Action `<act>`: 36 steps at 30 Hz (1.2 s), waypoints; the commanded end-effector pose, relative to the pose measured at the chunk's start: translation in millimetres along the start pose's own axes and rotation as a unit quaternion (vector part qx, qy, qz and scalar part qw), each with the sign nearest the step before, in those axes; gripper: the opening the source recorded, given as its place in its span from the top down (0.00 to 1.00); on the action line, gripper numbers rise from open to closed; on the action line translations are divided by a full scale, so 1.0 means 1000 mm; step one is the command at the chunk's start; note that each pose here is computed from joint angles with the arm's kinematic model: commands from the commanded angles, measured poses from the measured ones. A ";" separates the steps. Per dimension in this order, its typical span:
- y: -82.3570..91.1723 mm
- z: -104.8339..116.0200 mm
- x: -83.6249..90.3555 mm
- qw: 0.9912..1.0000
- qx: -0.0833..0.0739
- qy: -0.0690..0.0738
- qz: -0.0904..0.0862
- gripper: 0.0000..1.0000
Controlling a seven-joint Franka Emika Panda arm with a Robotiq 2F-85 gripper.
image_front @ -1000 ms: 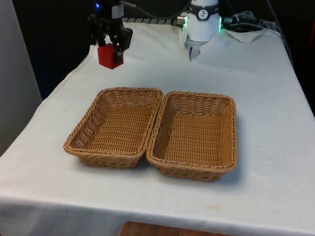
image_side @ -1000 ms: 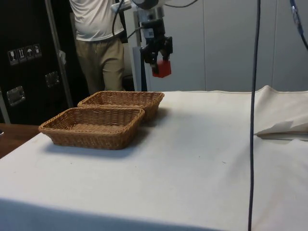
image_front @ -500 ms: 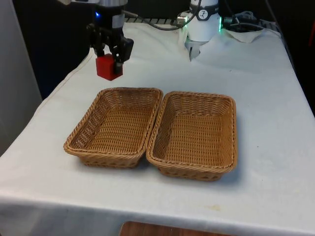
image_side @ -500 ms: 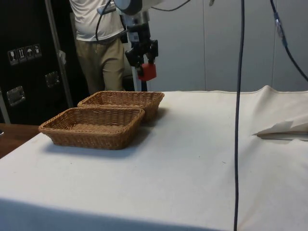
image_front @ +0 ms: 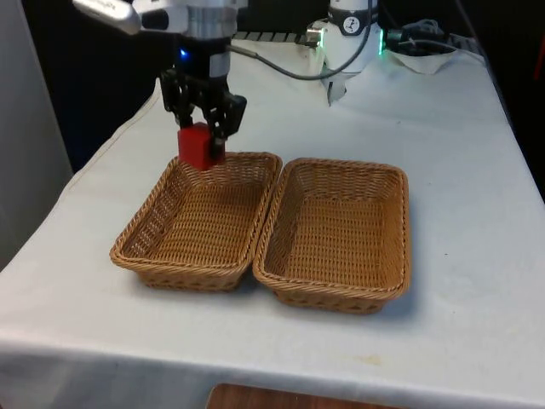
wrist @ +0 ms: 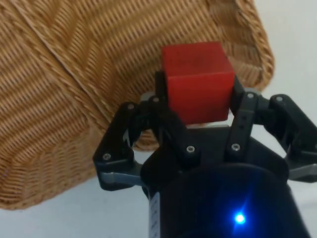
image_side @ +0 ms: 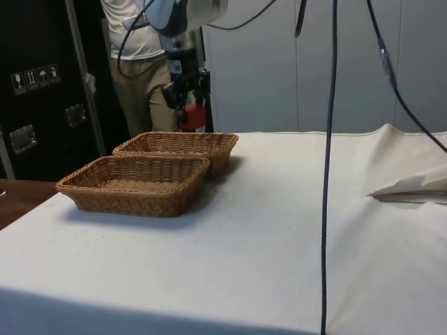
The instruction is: Pick up the red cube and place it into the right basket.
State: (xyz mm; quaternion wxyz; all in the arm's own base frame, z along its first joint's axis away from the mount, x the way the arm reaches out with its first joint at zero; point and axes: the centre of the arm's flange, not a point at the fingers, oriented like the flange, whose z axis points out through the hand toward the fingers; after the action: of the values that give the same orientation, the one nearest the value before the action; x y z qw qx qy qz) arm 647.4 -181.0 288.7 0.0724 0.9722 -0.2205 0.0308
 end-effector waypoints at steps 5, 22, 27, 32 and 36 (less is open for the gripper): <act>-0.014 0.013 0.004 1.000 0.003 0.001 -0.001 0.96; -0.031 0.063 0.007 1.000 0.015 -0.009 0.002 0.96; -0.033 0.065 0.008 1.000 0.011 -0.010 0.002 0.96; -0.034 0.066 0.009 1.000 0.009 -0.011 0.001 0.88; -0.034 0.066 0.010 1.000 0.008 -0.011 0.001 0.47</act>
State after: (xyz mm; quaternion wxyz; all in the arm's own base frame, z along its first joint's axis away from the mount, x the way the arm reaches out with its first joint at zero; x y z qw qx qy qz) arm 672.0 -164.7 221.6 0.0622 0.9729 -0.2213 0.0249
